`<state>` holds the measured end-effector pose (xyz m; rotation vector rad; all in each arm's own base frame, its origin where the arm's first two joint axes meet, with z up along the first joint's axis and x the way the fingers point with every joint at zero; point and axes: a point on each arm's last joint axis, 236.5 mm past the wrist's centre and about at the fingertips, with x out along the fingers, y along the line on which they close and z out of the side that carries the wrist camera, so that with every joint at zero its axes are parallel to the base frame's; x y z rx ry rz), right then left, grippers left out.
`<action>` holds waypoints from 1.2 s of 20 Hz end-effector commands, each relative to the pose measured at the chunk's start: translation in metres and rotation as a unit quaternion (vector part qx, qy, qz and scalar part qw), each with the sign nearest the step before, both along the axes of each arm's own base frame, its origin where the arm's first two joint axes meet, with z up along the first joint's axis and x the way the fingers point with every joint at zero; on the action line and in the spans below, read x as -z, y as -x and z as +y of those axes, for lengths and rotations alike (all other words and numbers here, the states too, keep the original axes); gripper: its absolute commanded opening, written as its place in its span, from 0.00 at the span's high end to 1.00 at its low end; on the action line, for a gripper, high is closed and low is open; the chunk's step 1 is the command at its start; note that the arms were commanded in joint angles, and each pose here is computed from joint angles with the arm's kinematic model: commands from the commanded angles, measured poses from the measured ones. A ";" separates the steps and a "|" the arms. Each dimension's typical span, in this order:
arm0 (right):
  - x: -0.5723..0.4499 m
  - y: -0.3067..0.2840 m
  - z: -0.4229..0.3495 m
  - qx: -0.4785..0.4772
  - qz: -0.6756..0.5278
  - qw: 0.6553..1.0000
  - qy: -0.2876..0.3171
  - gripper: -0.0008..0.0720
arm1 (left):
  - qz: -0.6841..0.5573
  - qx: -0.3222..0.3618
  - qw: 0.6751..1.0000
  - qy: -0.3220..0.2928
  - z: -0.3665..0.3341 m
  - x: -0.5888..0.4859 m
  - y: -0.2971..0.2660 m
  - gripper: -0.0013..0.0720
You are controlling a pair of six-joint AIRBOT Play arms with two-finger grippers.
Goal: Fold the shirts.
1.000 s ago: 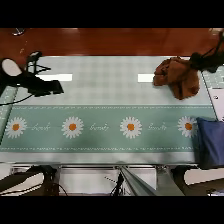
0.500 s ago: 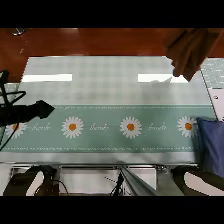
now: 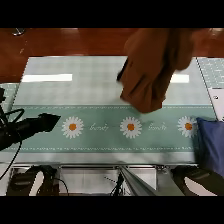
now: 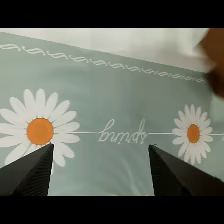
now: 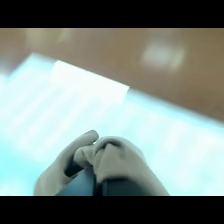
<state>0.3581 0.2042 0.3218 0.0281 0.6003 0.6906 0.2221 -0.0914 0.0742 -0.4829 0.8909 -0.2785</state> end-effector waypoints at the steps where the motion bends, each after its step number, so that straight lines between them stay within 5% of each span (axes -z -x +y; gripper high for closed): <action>1: 0.118 0.032 0.075 -0.071 0.111 0.991 0.022 0.95 | -0.005 0.007 1.000 0.012 -0.006 -0.002 0.002 0.02; 4: 0.223 0.029 0.114 -0.018 0.214 0.976 -0.020 0.95 | -0.005 0.007 1.000 0.013 -0.006 -0.002 0.002 0.02; 9: 0.268 0.037 0.166 -0.069 0.310 0.943 -0.096 0.95 | 0.014 0.009 1.000 0.016 -0.007 0.005 0.001 0.02; 10: 0.260 0.024 0.155 -0.057 0.315 0.941 -0.109 0.75 | 0.027 0.014 0.999 0.020 -0.009 0.009 0.003 0.02; 11: 0.250 0.013 0.138 -0.053 0.316 0.940 -0.114 0.28 | 0.041 0.019 0.999 0.024 -0.012 0.013 0.006 0.02; 12: 0.235 0.003 0.111 -0.058 0.315 0.941 -0.111 0.13 | 0.052 0.023 0.998 0.024 -0.012 0.017 0.007 0.02; 15: 0.187 -0.022 -0.007 -0.015 0.298 0.949 -0.105 0.13 | 0.075 0.048 0.996 0.005 -0.011 0.030 0.012 0.02; 18: 0.190 -0.017 -0.177 0.173 0.263 0.948 -0.040 0.14 | 0.132 0.051 0.990 -0.017 -0.002 0.058 0.024 0.02; 21: 0.232 0.014 -0.252 0.344 0.259 0.893 -0.130 0.14 | 0.192 0.022 0.977 0.090 -0.031 0.100 0.030 0.02; 24: 0.314 0.064 -0.214 0.347 0.324 0.863 -0.171 0.14 | 0.157 0.017 0.963 0.219 -0.075 0.112 0.010 0.02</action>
